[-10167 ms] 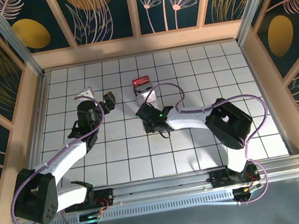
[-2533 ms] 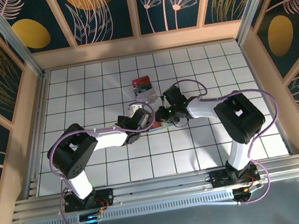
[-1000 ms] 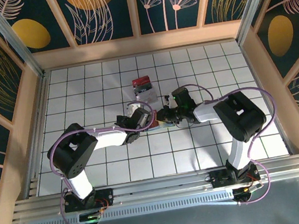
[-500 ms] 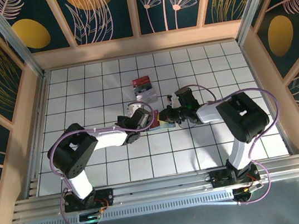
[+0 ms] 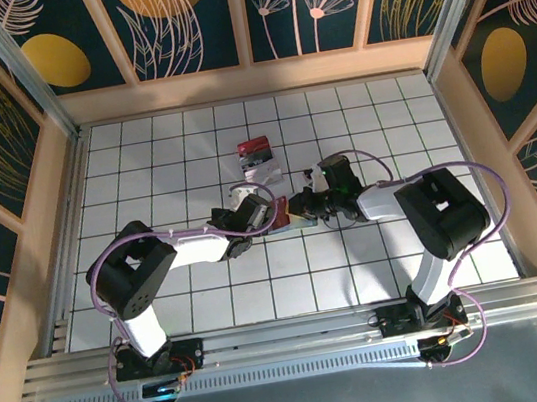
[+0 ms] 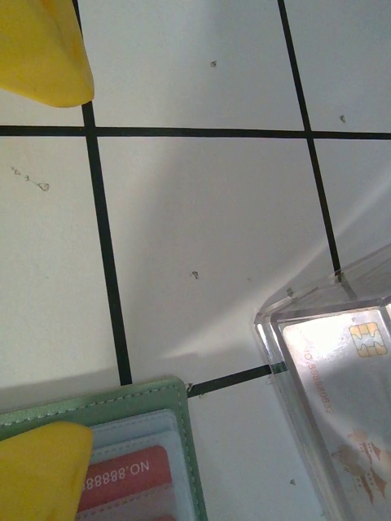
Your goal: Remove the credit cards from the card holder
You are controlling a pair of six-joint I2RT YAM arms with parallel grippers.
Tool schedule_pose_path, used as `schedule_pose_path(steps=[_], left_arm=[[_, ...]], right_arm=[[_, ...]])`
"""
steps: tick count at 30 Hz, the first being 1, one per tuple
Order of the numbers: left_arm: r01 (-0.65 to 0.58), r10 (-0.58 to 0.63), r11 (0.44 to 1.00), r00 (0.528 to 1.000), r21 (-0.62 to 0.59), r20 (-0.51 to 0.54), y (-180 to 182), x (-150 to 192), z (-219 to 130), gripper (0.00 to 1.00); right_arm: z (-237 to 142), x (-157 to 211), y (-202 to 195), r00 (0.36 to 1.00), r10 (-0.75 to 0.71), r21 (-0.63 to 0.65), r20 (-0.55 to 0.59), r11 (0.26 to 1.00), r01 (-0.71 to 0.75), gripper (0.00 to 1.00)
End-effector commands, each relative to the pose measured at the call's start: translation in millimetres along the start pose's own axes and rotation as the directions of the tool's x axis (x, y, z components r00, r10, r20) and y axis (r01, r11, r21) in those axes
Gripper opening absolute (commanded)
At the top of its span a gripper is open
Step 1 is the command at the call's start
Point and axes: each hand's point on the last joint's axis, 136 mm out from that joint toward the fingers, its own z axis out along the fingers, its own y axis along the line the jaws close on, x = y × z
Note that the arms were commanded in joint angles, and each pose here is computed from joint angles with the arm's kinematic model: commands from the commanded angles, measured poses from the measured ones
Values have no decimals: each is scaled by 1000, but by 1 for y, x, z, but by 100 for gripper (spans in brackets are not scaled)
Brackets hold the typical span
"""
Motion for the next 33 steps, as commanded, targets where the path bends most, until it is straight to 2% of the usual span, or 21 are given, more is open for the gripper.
schedule_pose_path(steps=[1,11,17,22,28,33], left_arm=[[-113,107,993,984,-30,-141,10,44,7,99],[-114,108,993,984,-32,-143,11,46,7,99],[-104,99,994,987,-31,-128,11,40,4,99],[-87,85,996,993,-19,-82,8,19,-6,99],[-72,73,997,997,34,-20,-3,-12,-21,99],[-65,61,990,997,125,41,-23,-38,-30,99]], right_arm=[[-8,-10,21,999,-45,-70,31,996,47,11],[-10,-11,15,998,-39,-33,43,999,41,0],[-16,-15,2,997,-50,57,62,997,46,0],[-20,-18,-7,996,-65,135,65,989,56,0],[-17,-17,-4,996,-69,135,53,989,61,0],[-16,-18,-3,996,-70,135,49,989,62,0]])
